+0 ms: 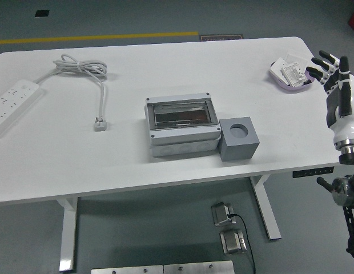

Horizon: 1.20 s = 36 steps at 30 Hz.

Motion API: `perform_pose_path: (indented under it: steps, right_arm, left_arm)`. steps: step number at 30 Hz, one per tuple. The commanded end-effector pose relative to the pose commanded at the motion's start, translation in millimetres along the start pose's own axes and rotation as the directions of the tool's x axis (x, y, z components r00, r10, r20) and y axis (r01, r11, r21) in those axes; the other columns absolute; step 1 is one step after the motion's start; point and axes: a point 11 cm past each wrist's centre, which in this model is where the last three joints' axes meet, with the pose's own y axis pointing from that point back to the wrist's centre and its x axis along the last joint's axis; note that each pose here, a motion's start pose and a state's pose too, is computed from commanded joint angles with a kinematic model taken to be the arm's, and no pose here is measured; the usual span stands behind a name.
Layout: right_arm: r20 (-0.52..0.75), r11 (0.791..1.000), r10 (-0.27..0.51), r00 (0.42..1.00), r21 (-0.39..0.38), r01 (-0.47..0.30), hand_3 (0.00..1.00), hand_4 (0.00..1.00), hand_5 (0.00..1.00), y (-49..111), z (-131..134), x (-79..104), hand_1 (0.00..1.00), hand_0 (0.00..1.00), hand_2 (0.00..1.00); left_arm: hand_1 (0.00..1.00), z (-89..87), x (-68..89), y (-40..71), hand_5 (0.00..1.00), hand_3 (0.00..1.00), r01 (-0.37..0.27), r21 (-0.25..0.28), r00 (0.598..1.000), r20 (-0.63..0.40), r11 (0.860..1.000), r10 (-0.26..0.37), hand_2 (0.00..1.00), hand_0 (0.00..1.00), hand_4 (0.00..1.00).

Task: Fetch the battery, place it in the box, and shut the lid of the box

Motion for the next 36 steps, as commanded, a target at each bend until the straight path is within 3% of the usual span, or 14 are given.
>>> perform_pose_path:
  steps: [1, 6, 7, 12, 13, 18, 19, 24, 25, 30, 31, 36]
  right_arm:
    - [-0.002, 1.000, 0.002, 1.000, -0.001, -0.002, 0.872, 0.998, 0.998, 0.2, 0.1, 0.8, 0.720, 0.822, 0.797]
    - [-0.011, 1.000, 0.016, 1.000, -0.002, -0.016, 0.872, 0.998, 0.998, 0.2, 0.1, 5.8, 0.720, 0.822, 0.797]
    - [-0.013, 1.000, 0.015, 1.000, -0.001, -0.015, 0.856, 0.998, 0.998, -0.3, -0.5, 5.8, 0.721, 0.833, 0.792]
    - [-0.024, 1.000, -0.003, 1.000, 0.002, 0.003, 0.856, 0.998, 0.998, -2.6, -1.9, 1.4, 0.721, 0.833, 0.792]
    - [-0.024, 1.000, -0.005, 1.000, 0.002, 0.005, 0.852, 0.998, 0.998, -2.7, -1.7, 0.9, 0.719, 0.832, 0.789]
    - [-0.024, 1.000, -0.009, 1.000, -0.003, 0.009, 0.852, 0.998, 0.998, -2.2, -0.3, -0.1, 0.719, 0.832, 0.789]
    - [-0.025, 1.000, -0.010, 1.000, -0.005, 0.010, 0.849, 0.998, 0.998, -1.7, 0.4, -0.3, 0.720, 0.832, 0.785]
    - [-0.029, 1.000, -0.018, 0.999, -0.019, 0.018, 0.849, 0.998, 0.998, 0.8, 4.2, -2.3, 0.720, 0.832, 0.785]
    - [-0.030, 1.000, -0.019, 0.999, -0.020, 0.019, 0.849, 0.998, 0.998, 1.0, 4.4, -2.6, 0.719, 0.833, 0.784]
    - [-0.035, 1.000, -0.019, 0.999, -0.021, 0.018, 0.849, 0.998, 0.998, 1.2, 4.4, -2.3, 0.719, 0.833, 0.784]
    - [-0.036, 1.000, -0.018, 0.999, -0.020, 0.017, 0.853, 0.998, 0.998, 1.0, 4.0, -1.7, 0.717, 0.833, 0.783]
    - [-0.041, 1.000, -0.016, 0.999, -0.020, 0.016, 0.853, 0.998, 0.998, 1.1, 3.5, -0.2, 0.717, 0.833, 0.783]
  left_arm:
    - [0.858, 0.1, -0.2, 0.1, 0.236, 0.833, 0.012, -0.001, 1.000, 0.002, 1.000, -0.012, 0.870, 0.775, 0.981]
    - [0.858, -1.0, -1.7, 1.4, 0.236, 0.833, 0.089, 0.016, 0.996, -0.016, 0.996, -0.089, 0.870, 0.775, 0.981]
    - [0.861, -2.4, -2.2, 1.7, 0.930, 0.998, 0.104, 0.022, 0.994, -0.029, 0.994, -0.103, 0.904, 0.784, 0.998]
    - [0.861, -9.0, -6.5, 2.4, 0.930, 0.998, 0.143, 0.048, 0.988, -0.065, 0.989, -0.140, 0.904, 0.784, 0.998]
    - [0.921, -9.1, -7.0, 2.4, 0.998, 0.998, 0.146, 0.047, 0.987, -0.071, 0.988, -0.142, 0.975, 0.898, 0.998]
    - [0.921, -4.3, -5.7, 2.5, 0.998, 0.998, 0.146, 0.026, 0.985, -0.097, 0.989, -0.143, 0.975, 0.898, 0.998]
    - [0.948, -2.5, -4.9, 2.5, 0.998, 0.998, 0.144, 0.020, 0.984, -0.106, 0.989, -0.141, 0.966, 0.993, 0.998]
    - [0.948, 1.1, -5.1, 2.9, 0.998, 0.998, 0.158, 0.034, 0.983, -0.097, 0.987, -0.154, 0.966, 0.993, 0.998]
    - [0.992, 1.1, -5.4, 2.8, 0.998, 0.983, 0.155, 0.038, 0.984, -0.092, 0.987, -0.151, 0.998, 0.998, 0.998]
    - [0.992, 0.4, -4.4, 2.0, 0.998, 0.983, 0.123, 0.056, 0.991, -0.058, 0.991, -0.119, 0.998, 0.998, 0.998]
    - [0.887, 0.1, -4.0, 2.0, 0.977, 0.998, 0.118, 0.058, 0.992, -0.052, 0.991, -0.115, 0.998, 0.924, 0.998]
    - [0.887, -3.4, -2.7, 2.2, 0.977, 0.998, 0.119, 0.066, 0.993, -0.031, 0.991, -0.117, 0.998, 0.924, 0.998]
